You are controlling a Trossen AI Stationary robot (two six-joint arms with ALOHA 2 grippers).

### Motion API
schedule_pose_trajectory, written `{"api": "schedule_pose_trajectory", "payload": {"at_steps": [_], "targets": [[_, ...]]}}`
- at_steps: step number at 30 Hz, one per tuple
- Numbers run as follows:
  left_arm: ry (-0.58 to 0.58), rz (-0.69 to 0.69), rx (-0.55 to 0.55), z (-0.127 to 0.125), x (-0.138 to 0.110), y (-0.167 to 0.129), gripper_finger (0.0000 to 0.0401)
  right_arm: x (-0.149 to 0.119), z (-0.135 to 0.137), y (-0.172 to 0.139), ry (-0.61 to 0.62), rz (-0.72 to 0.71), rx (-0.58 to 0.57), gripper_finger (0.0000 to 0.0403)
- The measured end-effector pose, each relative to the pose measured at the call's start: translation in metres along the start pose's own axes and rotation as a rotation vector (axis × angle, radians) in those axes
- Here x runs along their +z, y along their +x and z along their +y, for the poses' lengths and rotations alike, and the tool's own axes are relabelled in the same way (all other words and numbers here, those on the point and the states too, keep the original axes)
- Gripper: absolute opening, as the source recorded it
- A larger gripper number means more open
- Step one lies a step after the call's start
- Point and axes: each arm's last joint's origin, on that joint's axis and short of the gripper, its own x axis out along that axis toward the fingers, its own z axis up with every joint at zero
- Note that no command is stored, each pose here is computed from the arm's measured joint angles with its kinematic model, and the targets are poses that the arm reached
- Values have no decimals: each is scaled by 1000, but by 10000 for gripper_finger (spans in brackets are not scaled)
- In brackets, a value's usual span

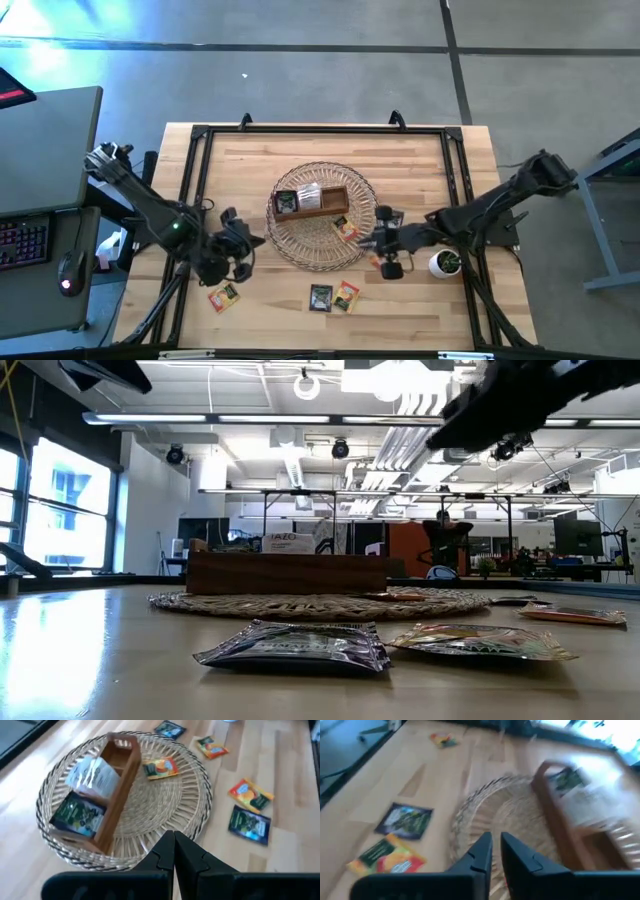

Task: Pick & Place Tea
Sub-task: Put the yellow tea bag into the right section of the brown wooden organizer

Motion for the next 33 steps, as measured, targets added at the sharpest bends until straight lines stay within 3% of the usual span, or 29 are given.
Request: {"api": "schedule_pose_trajectory", "payload": {"at_steps": [3, 10, 13, 19, 24, 27, 33], "targets": [[-52, 11, 28, -1, -1, 7, 0, -9, -6, 14, 34, 56, 31, 76], [-62, -46, 67, 1, 1, 6, 0, -33, -18, 43, 69, 208, -24, 155], [-63, -45, 67, 1, 1, 6, 0, -25, -15, 45, 72, 266, 51, 172], [-72, -38, 60, 1, 1, 6, 0, -12, -12, 33, 267, 555, 41, 172], [-72, -38, 59, 1, 1, 6, 0, -28, -14, 18, 399, 805, -19, 168], [-71, -37, 59, 1, 1, 6, 0, -46, -16, 16, 452, 848, -64, 168], [-72, -36, 57, 1, 1, 6, 0, -63, -19, 19, 443, 807, -101, 168]]}}
